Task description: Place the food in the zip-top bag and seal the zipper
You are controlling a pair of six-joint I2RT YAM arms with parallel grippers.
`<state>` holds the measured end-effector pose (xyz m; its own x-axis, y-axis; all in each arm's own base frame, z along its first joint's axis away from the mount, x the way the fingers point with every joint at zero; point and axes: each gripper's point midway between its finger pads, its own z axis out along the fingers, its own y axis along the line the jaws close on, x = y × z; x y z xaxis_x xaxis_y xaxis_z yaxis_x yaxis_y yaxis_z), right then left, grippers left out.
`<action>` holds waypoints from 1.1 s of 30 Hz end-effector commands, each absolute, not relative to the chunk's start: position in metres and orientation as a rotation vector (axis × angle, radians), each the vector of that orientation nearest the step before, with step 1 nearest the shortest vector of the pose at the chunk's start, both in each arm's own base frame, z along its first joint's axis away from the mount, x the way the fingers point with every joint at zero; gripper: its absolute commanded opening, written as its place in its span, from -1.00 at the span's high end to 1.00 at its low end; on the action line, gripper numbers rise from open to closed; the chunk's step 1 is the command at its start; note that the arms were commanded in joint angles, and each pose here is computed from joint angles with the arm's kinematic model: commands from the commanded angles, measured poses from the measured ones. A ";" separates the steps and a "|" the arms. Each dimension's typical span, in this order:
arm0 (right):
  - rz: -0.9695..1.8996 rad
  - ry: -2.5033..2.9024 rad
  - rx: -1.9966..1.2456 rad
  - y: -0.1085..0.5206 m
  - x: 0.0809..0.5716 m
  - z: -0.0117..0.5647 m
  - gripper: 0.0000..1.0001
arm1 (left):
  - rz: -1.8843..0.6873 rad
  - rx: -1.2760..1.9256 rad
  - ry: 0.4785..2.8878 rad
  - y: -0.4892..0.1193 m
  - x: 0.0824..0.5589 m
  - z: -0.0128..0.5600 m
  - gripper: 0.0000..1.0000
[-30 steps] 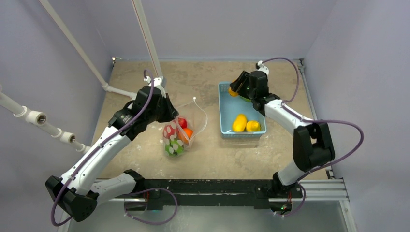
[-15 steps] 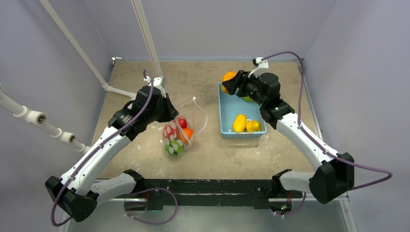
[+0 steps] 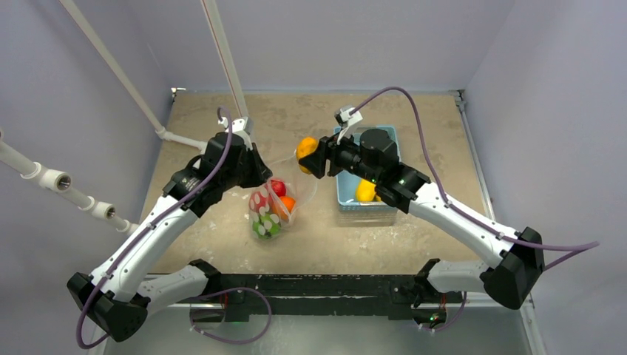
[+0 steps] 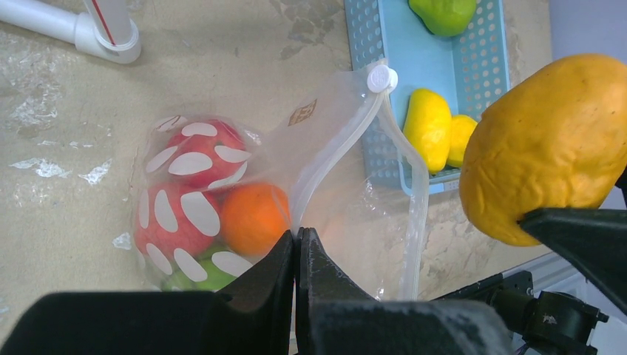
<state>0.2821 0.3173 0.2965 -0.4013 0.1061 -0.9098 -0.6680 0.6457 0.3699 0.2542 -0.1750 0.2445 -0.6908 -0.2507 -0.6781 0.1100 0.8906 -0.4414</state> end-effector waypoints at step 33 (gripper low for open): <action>0.817 1.926 -0.629 0.407 0.251 0.240 -0.85 | -0.626 -0.095 2.205 -0.171 0.247 0.264 1.00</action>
<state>0.2419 0.3997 0.2035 -0.4974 -0.1698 -0.8508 -0.7043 0.6516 0.2817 0.2463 -0.1719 0.2494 -0.6892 -0.2517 -0.6795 0.1185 0.8860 -0.4484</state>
